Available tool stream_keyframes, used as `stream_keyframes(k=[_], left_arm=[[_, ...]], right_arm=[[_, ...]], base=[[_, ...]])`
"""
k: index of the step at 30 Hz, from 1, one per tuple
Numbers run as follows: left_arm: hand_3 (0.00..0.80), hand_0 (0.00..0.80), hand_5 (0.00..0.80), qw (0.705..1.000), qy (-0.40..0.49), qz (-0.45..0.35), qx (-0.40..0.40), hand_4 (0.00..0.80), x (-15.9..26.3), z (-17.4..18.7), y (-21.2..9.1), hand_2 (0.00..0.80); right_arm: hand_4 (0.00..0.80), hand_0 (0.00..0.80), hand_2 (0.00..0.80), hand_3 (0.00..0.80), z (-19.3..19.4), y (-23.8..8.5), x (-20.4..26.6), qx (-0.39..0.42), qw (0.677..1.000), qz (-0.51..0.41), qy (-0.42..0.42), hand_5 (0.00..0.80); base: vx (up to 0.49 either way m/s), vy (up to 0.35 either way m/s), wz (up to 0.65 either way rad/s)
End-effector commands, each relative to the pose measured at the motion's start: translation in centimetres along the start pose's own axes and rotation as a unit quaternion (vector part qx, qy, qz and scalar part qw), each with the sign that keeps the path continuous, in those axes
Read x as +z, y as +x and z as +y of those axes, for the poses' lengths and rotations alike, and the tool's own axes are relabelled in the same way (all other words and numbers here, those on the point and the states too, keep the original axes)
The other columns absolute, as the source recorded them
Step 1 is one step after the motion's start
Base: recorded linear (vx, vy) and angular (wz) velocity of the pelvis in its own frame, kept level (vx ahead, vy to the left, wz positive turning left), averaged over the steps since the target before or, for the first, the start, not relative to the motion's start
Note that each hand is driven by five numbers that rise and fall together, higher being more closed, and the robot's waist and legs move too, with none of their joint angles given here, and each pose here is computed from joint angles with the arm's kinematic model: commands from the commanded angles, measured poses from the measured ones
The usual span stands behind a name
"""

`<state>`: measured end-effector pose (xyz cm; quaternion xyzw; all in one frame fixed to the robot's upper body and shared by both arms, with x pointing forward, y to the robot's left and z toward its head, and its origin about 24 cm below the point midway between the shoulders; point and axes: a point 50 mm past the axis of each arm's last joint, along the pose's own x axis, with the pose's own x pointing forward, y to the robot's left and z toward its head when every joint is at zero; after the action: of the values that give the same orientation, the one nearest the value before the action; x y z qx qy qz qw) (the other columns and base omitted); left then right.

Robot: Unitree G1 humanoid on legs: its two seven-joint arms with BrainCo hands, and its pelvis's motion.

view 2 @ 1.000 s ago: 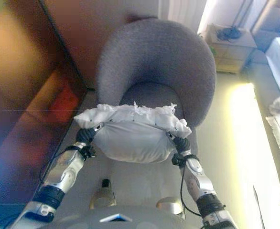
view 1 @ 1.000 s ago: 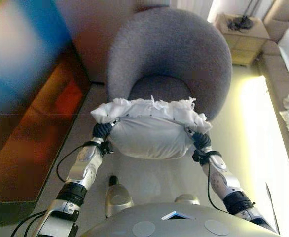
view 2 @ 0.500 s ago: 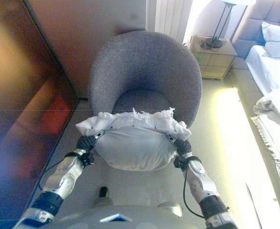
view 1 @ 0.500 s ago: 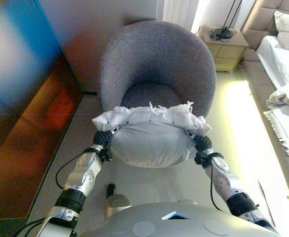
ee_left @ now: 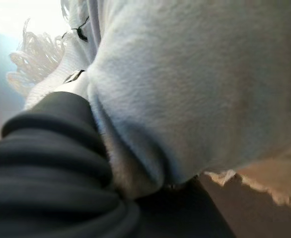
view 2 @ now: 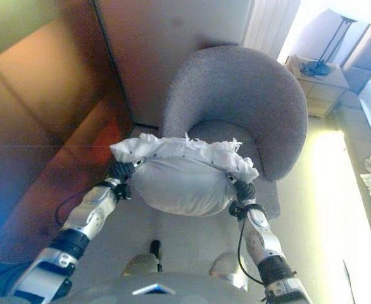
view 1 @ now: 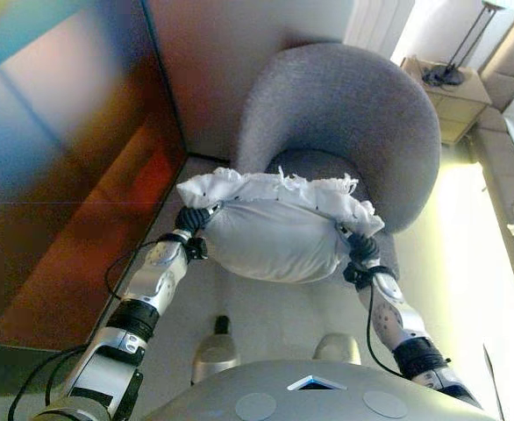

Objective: Pick up the cushion and take it to the sofa

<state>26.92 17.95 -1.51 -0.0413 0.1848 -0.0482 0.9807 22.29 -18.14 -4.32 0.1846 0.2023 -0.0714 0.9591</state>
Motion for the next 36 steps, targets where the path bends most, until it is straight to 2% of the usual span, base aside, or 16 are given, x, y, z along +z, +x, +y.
stream_keyframes(k=[1, 3, 10, 22, 31, 36], left_arm=[[0.800, 0.800, 0.800, 0.996, -0.011, -0.086, -0.036, 0.800, 3.9, -2.3, 0.8, 0.800], [0.800, 0.800, 0.800, 0.995, -0.012, -0.088, -0.040, 0.800, 3.8, -2.3, 0.8, 0.800], [0.800, 0.800, 0.800, 0.994, -0.012, -0.100, -0.047, 0.800, 3.7, -2.0, 0.2, 0.800], [0.800, 0.800, 0.800, 0.992, -0.044, -0.115, -0.033, 0.800, 3.7, -0.6, -0.8, 0.800], [0.800, 0.800, 0.800, 0.989, -0.043, -0.126, -0.071, 0.800, 4.8, -2.8, 0.0, 0.800], [0.800, 0.800, 0.800, 0.989, -0.041, -0.119, -0.079, 0.800, 5.2, -4.4, 1.1, 0.800]], right_arm=[[0.800, 0.800, 0.800, 0.800, 0.8, 1.6, 6.9, 0.045, 0.988, -0.146, 0.030, 0.800], [0.800, 0.800, 0.800, 0.800, 0.5, 1.7, 7.5, 0.054, 0.987, -0.148, 0.021, 0.800], [0.800, 0.800, 0.800, 0.800, 0.7, 1.8, 7.2, 0.079, 0.987, -0.138, 0.023, 0.800], [0.800, 0.800, 0.800, 0.800, 2.2, 1.2, 8.2, 0.118, 0.982, -0.144, -0.039, 0.800], [0.800, 0.800, 0.800, 0.800, 0.7, 1.0, 9.0, 0.096, 0.983, -0.154, -0.032, 0.800], [0.800, 0.800, 0.800, 0.800, 1.5, 1.7, 9.7, 0.094, 0.983, -0.156, -0.026, 0.800]], base=[[0.320, -0.194, 0.77], [0.346, -0.152, 0.58], [0.359, -0.127, -0.14], [0.265, -0.144, 0.20], [0.121, 0.028, 0.31], [0.047, 0.114, 0.47]])
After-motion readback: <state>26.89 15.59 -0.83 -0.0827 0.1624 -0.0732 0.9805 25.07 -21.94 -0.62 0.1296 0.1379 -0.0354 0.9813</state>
